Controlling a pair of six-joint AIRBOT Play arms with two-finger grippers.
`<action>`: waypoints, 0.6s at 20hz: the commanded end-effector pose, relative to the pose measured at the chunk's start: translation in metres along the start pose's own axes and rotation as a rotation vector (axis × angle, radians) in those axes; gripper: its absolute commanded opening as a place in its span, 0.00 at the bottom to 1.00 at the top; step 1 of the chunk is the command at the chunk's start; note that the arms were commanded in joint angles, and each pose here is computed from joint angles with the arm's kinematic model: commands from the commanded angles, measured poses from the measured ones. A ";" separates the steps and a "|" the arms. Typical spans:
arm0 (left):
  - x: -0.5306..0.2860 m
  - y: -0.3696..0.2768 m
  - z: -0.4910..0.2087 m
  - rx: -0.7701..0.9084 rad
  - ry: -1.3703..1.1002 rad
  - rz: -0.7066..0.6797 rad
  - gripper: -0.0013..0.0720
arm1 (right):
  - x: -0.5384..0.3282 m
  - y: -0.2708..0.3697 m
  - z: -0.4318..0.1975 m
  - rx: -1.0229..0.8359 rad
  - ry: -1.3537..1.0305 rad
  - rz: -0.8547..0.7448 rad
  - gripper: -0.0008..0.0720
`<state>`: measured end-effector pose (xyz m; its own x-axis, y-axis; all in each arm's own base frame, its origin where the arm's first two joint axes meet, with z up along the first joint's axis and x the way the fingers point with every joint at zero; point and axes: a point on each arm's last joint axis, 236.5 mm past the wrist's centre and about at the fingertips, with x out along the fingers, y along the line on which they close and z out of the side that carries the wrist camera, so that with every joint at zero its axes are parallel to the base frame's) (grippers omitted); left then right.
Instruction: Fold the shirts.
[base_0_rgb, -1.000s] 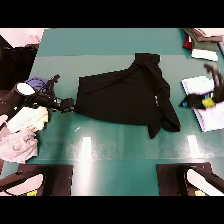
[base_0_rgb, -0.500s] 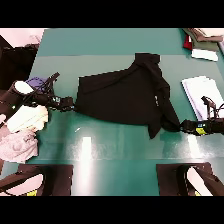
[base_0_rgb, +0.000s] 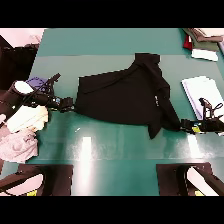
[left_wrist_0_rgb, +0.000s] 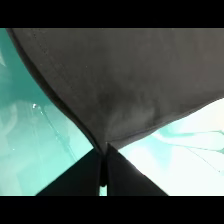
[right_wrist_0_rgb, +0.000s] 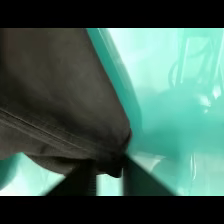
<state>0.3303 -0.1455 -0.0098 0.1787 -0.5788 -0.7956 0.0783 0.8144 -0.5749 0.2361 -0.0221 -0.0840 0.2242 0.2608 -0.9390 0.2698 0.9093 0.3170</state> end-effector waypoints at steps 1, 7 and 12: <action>-0.001 -0.001 -0.001 0.000 0.007 -0.004 0.05 | -0.001 0.000 0.010 0.000 -0.047 -0.003 0.04; -0.074 -0.046 0.036 0.137 -0.024 -0.050 0.05 | -0.086 0.052 0.050 -0.092 -0.220 0.092 0.04; -0.228 -0.139 0.105 0.400 -0.379 -0.018 0.05 | -0.214 0.162 0.114 -0.182 -0.470 0.433 0.04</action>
<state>0.3817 -0.1299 0.1766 0.3734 -0.6097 -0.6992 0.3438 0.7910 -0.5061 0.3189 0.0012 0.0966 0.5856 0.3545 -0.7289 0.0651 0.8758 0.4782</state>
